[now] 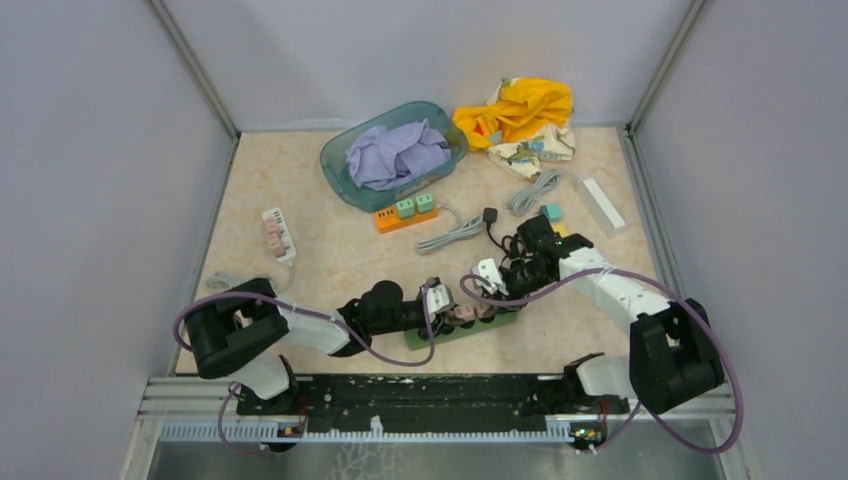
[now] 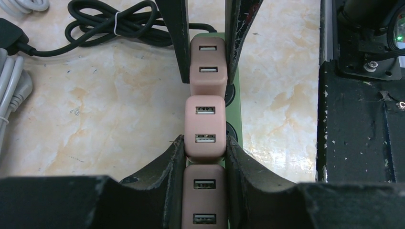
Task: Pull the plug off the socket
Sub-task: Remove the plug from the socket.
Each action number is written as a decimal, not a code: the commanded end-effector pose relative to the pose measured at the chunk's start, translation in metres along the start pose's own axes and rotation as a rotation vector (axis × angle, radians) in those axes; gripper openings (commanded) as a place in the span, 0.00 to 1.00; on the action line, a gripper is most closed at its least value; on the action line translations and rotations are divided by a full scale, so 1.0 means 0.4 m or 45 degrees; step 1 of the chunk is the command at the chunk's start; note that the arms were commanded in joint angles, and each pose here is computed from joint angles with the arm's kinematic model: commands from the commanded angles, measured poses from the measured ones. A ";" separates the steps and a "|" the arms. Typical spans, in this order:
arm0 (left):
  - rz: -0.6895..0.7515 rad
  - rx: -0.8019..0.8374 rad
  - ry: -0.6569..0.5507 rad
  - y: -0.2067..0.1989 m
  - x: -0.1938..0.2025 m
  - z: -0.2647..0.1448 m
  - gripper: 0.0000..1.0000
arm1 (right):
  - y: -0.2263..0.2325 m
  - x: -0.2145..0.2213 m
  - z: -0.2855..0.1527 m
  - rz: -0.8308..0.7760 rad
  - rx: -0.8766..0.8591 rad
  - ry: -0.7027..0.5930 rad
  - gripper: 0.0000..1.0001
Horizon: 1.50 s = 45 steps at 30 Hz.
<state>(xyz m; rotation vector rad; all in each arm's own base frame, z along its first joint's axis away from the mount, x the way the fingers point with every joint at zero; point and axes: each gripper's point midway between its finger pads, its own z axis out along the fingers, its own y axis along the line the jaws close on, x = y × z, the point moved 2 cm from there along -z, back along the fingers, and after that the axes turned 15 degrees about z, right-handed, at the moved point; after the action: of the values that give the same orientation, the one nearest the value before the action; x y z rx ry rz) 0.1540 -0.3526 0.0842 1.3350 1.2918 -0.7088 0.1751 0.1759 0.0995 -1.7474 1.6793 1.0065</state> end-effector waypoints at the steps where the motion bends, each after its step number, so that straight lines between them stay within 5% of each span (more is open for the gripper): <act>1: -0.051 0.037 0.155 -0.025 0.083 -0.019 0.00 | 0.017 -0.088 -0.007 -0.130 -0.071 -0.183 0.00; 18: -0.041 0.017 0.195 -0.019 0.099 -0.023 0.00 | -0.061 -0.103 -0.035 -0.021 0.131 -0.145 0.00; 29: -0.050 0.008 0.226 -0.015 0.112 -0.028 0.00 | 0.027 -0.108 0.014 -0.156 -0.087 -0.224 0.00; 45: -0.060 0.034 0.237 -0.024 0.118 -0.025 0.00 | -0.027 -0.136 -0.045 -0.057 0.064 -0.283 0.00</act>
<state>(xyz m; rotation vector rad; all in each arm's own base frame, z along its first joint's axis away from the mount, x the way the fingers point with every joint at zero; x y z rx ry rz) 0.1600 -0.3511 0.0844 1.3201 1.3074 -0.6926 0.1858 0.1811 0.1028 -1.6147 1.7658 1.0221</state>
